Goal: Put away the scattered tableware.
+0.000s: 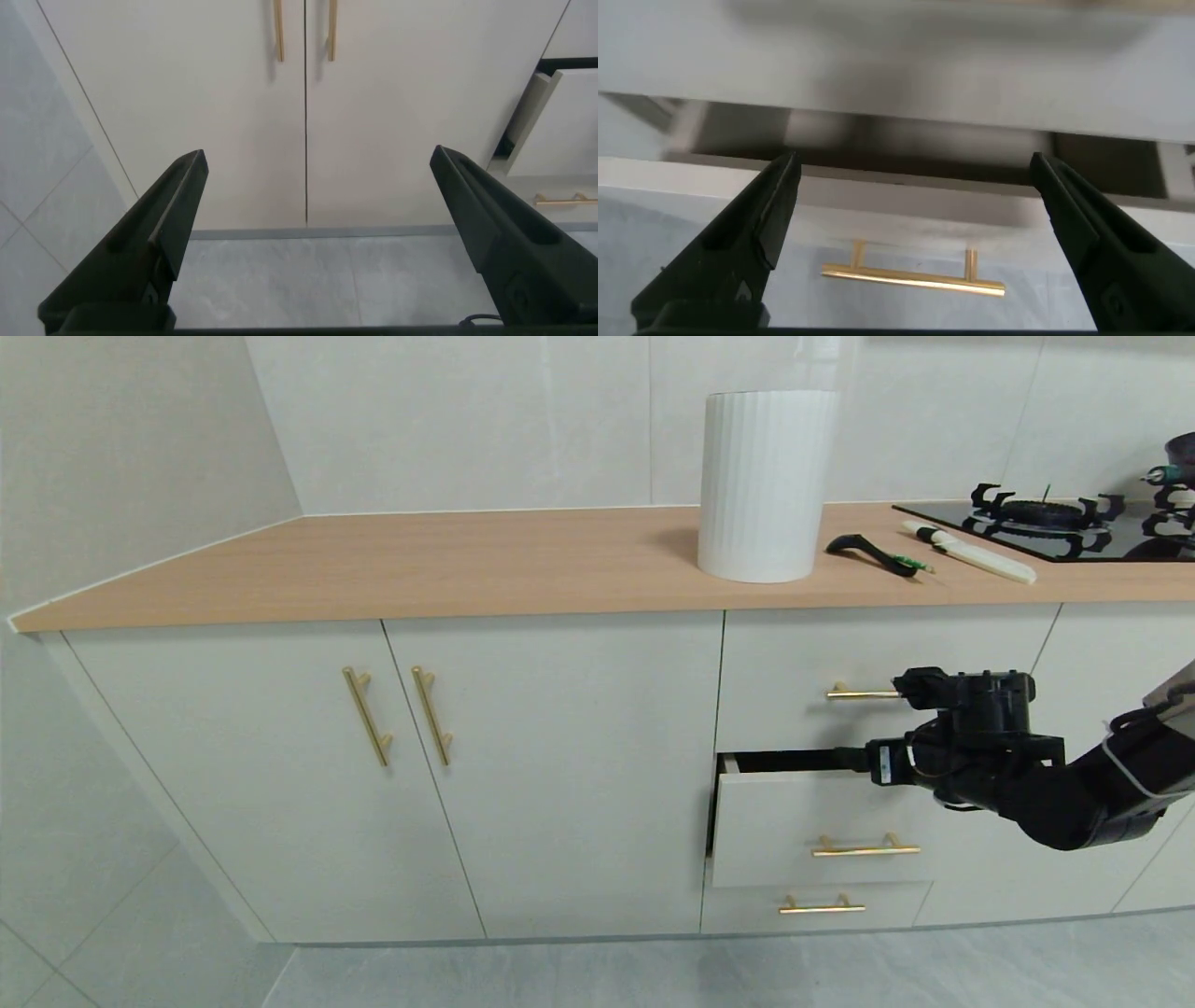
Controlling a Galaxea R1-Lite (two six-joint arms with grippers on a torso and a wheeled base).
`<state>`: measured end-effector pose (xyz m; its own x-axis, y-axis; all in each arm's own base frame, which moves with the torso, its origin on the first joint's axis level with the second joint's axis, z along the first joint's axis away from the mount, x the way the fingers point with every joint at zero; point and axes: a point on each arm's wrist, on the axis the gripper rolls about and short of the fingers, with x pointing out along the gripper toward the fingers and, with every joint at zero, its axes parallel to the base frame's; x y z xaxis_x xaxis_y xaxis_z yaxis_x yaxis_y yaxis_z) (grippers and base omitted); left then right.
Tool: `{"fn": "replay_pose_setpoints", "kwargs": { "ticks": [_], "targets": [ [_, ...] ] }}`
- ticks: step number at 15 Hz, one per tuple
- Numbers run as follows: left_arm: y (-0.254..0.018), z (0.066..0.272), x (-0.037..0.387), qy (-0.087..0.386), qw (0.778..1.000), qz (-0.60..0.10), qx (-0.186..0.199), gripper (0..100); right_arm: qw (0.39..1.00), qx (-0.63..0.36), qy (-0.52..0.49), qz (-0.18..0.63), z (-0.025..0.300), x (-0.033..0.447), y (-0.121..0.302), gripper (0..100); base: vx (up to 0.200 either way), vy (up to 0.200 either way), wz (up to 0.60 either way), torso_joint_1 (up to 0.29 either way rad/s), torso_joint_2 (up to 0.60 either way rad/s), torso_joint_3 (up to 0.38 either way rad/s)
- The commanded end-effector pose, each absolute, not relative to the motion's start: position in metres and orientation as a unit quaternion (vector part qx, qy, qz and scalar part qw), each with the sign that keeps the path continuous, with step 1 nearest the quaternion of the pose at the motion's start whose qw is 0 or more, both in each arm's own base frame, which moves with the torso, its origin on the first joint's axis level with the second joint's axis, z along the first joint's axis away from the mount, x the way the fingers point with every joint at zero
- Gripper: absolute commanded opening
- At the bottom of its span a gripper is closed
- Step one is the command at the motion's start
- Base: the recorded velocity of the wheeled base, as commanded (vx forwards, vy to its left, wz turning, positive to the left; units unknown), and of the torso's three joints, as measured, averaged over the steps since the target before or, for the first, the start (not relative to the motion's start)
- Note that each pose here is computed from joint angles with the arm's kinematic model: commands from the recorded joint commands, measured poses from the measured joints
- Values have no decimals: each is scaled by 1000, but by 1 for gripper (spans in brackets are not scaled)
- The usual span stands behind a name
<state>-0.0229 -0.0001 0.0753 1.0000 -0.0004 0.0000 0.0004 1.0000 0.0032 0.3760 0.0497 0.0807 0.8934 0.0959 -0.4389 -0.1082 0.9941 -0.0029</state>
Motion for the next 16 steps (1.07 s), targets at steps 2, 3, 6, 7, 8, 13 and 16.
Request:
{"fn": "replay_pose_setpoints", "kwargs": {
  "ticks": [2,3,6,7,8,13,16],
  "targets": [
    [0,75,-23,1,1000,0,2,100,967,-16,248,50,59,385,50,100,0,0,0,0,0,0],
    [0,75,-23,1,1000,0,2,100,967,-16,249,50,56,386,50,100,0,0,0,0,0,0],
    [0,75,-23,1,1000,0,2,100,966,-21,255,34,46,392,51,100,0,0,0,0,0,0],
    [0,75,-23,1,1000,0,2,100,966,-21,255,33,46,392,51,100,0,0,0,0,0,0],
    [0,75,-23,1,1000,0,2,100,966,-21,254,32,46,393,51,100,0,0,0,0,0,0],
    [0,75,-23,1,1000,0,2,100,965,-23,258,30,51,388,51,100,0,0,0,0,0,0],
    [0,75,-23,1,1000,0,2,100,956,-26,290,31,61,377,49,100,0,0,0,0,0,0]
  ]
}}
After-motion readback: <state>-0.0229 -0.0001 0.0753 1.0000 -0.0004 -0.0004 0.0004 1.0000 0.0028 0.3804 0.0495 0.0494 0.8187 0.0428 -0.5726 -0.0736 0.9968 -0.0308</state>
